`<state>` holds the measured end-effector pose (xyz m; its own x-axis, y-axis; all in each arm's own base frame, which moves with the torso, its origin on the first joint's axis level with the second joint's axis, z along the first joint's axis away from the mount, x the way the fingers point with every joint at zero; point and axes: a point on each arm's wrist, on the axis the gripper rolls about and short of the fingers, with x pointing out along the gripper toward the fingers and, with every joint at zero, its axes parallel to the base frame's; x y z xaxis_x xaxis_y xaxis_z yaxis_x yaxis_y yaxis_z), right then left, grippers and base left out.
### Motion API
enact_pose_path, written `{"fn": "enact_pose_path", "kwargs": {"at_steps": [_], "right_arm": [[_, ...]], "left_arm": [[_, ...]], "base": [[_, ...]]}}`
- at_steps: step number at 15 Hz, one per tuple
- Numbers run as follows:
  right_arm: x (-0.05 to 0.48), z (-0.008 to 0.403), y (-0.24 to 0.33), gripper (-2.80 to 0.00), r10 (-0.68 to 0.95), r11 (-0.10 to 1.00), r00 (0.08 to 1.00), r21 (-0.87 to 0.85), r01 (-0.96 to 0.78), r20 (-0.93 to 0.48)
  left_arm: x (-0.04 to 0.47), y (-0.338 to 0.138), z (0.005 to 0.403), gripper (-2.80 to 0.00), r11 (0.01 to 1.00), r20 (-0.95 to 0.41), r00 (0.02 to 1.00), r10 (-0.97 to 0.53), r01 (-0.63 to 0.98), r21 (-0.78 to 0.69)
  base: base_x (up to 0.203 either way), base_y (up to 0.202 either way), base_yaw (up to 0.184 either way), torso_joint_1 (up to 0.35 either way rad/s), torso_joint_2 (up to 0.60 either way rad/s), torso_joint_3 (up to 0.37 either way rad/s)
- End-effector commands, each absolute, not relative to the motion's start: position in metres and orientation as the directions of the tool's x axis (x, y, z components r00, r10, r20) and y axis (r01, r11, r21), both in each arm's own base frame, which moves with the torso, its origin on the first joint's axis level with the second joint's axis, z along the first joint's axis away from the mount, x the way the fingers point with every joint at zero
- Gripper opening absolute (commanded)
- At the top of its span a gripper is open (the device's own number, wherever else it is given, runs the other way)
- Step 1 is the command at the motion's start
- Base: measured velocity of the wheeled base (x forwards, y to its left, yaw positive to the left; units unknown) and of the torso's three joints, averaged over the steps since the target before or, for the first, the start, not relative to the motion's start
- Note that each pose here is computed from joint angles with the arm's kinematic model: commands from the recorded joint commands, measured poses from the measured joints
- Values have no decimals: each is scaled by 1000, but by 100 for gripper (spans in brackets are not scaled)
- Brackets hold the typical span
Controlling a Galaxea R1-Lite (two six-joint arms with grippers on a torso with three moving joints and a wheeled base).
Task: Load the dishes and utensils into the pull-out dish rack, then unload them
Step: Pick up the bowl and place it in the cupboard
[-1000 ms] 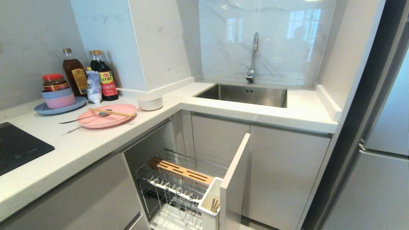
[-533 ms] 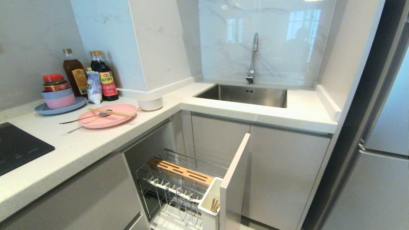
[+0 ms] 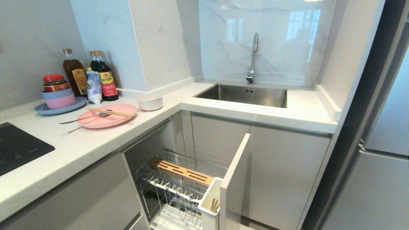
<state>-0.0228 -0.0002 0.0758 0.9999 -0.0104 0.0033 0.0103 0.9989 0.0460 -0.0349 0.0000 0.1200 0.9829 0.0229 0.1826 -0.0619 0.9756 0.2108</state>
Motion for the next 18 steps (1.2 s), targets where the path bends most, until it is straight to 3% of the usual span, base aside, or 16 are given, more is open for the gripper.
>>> {"fn": "enact_pose_path", "kwargs": {"at_steps": [1,6,18], "right_arm": [[-23,76,0,-280,-11,999,1000,46,10,3],[-23,76,0,-280,-11,999,1000,46,11,3],[-23,76,0,-280,-11,999,1000,46,10,3]], "left_arm": [[-26,0,96,-280,975,149,989,23,-55,214],[-23,-1,74,-280,993,-23,999,-37,39,114],[-23,0,75,-280,1000,-12,1000,-4,4,8]], "base": [[0,0,0,0,0,0],[0,0,0,0,0,0],[0,0,0,0,0,0]]}}
